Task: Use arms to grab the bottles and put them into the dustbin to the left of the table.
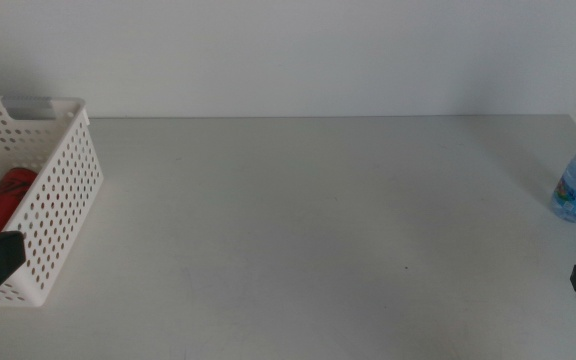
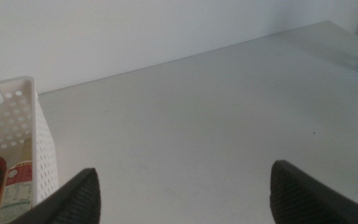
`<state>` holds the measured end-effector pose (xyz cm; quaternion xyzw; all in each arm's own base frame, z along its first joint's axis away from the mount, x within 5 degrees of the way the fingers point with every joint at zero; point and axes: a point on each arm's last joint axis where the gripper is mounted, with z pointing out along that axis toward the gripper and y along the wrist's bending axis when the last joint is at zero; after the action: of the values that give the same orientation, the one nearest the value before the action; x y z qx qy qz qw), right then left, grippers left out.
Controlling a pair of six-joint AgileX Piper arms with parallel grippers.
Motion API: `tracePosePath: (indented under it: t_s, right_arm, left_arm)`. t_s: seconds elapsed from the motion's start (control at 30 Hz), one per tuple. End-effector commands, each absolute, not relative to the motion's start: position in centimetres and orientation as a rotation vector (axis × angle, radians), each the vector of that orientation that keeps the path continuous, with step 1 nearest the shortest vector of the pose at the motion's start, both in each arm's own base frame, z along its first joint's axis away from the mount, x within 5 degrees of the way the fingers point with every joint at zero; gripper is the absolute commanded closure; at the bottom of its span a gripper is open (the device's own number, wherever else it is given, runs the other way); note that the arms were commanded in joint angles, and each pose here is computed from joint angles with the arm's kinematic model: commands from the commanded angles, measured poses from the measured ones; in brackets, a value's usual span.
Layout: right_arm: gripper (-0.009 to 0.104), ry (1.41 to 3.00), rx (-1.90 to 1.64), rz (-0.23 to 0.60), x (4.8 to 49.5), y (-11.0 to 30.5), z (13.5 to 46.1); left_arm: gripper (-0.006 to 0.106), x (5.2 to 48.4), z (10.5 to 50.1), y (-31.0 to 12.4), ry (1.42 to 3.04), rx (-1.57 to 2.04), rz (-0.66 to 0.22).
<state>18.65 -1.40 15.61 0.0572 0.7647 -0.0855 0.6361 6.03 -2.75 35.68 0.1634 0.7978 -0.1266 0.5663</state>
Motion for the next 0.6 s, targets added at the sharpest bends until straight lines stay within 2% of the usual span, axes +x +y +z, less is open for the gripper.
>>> tracePosePath:
  t_s: [0.0, 0.07, 0.2, 0.57]
  right_arm:
    - [0.021, 1.528, 0.162, -0.316, 20.4, -2.2, 17.7]
    - [0.02, 1.54, 0.169, -0.369, 21.7, -2.5, 17.4]
    - [0.02, 1.564, 0.194, -0.423, 24.1, -2.9, 16.5]
    - [0.02, 1.525, 0.23, -0.434, 29.9, -2.9, 15.5]
  left_arm:
    - [0.007, 6.2, 37.0, -2.9, 1.789, 0.364, -0.323]
    - [0.007, 6.2, 37.0, -2.9, 1.789, 0.364, -0.323]
    - [0.007, 6.2, 37.0, -2.9, 1.789, 0.364, -0.323]
    - [0.007, 6.2, 37.0, -2.9, 1.789, 0.364, -0.323]
